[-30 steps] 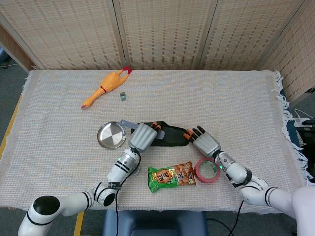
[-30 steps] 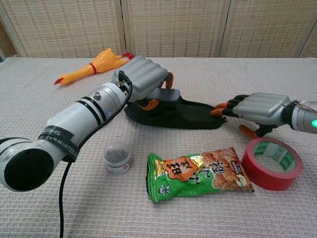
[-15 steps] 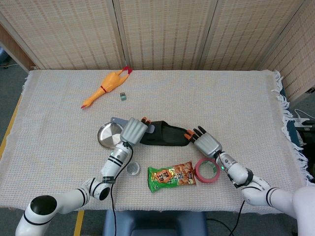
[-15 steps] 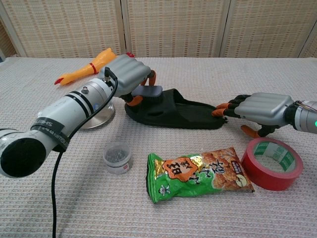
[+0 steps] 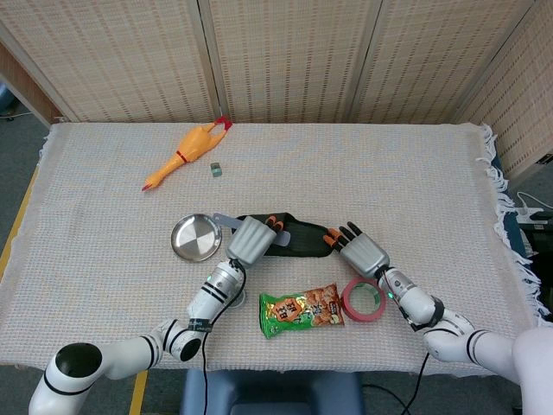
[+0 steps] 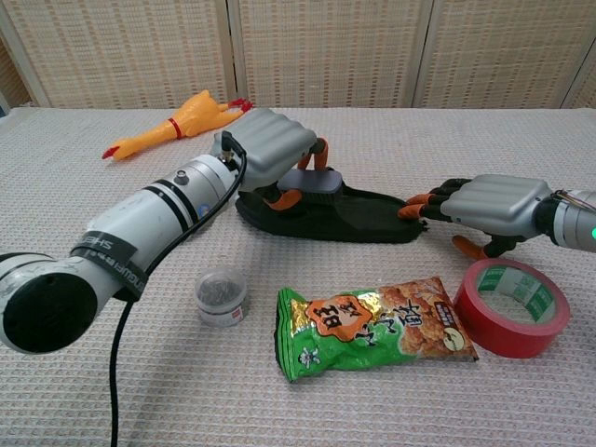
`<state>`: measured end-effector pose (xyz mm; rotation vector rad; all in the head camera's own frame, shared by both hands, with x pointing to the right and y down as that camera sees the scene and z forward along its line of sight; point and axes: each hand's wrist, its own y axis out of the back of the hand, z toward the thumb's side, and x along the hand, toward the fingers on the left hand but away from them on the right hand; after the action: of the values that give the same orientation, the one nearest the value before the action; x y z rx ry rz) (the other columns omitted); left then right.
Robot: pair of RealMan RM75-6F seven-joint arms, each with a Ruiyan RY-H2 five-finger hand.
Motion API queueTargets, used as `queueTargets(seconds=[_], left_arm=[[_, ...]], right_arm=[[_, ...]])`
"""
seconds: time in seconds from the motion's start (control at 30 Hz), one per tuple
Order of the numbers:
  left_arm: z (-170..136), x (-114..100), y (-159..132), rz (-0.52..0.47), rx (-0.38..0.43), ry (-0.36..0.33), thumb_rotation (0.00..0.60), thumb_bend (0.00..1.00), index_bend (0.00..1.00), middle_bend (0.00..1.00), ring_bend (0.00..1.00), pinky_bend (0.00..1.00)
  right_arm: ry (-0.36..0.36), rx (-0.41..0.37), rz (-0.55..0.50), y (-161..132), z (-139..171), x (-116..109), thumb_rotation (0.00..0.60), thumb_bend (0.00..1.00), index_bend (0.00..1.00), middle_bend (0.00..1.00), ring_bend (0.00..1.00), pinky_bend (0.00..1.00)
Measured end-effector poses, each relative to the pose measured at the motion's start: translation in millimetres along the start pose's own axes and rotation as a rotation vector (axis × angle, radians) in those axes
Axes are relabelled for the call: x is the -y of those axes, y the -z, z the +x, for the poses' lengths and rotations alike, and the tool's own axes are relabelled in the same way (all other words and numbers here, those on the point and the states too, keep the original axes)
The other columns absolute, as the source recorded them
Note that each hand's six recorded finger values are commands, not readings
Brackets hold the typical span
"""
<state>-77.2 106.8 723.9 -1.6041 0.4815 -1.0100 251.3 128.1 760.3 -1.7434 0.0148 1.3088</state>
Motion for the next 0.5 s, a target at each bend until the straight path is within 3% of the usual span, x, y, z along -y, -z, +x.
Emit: queueTargets(seconds=[0.23,0.5], left_arm=[[4,0,4,0.005,-0.006,-0.009,0.600,0.59,0.69,0.80,0.90,0.93],[9,10,28,0.009,-0.047,0.015,0.600,0.58,0.68,0.80,0.89,0.93]], right_arm=[[-0.001,0.006,-0.007,3,1,0,0.600,0.65,0.09,0.00,0.00,0.00],[-0.008,0.008,-0.008,4,2,0,0.600,0.65,0.09,0.00,0.00,0.00]])
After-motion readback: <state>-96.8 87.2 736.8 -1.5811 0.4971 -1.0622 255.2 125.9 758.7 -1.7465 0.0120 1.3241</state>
